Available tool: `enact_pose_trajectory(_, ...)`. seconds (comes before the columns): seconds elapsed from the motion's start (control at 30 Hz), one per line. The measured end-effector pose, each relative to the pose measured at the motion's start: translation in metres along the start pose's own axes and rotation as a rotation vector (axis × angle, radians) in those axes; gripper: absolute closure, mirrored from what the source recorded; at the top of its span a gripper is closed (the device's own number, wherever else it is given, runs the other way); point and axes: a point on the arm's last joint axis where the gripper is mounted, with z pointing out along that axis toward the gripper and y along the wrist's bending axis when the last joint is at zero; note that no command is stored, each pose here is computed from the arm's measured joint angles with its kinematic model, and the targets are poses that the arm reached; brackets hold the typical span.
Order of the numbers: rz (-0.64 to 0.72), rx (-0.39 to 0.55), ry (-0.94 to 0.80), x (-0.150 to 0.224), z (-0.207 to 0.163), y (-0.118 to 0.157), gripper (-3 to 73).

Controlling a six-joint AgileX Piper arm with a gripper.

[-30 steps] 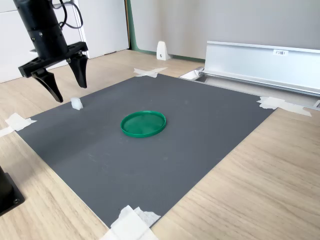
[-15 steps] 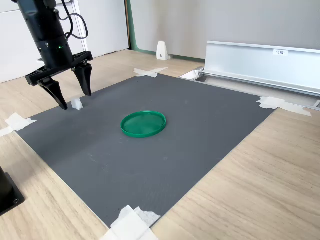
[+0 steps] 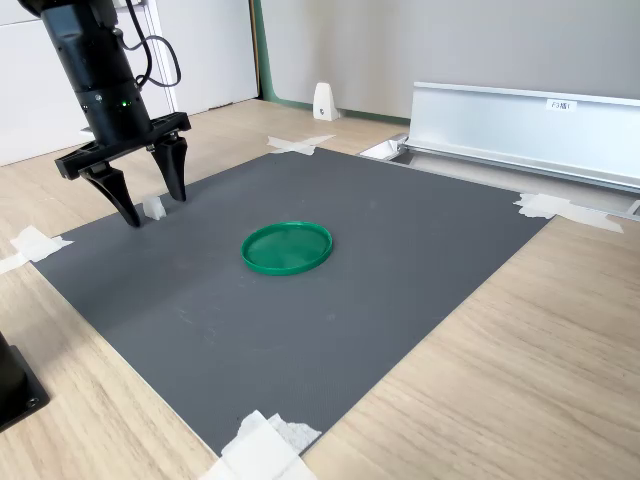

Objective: Grasp a white terminal and put it on the green lid.

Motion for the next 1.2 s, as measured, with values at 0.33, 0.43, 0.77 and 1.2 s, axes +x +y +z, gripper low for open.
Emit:
enact_pose_trajectory(0.33,0.001,-0.022,0.018,0.001,0.003,0.002,37.2)
enact_pose_trajectory(0.43,0.001,-0.025,0.02,0.001,0.003,0.002,54.8)
enact_pose_trajectory(0.77,0.047,0.02,-0.001,-0.002,-0.02,-0.01,60.5)
enact_pose_trajectory(1.2,0.391,0.147,-0.025,0.082,-0.107,-0.063,60.5)
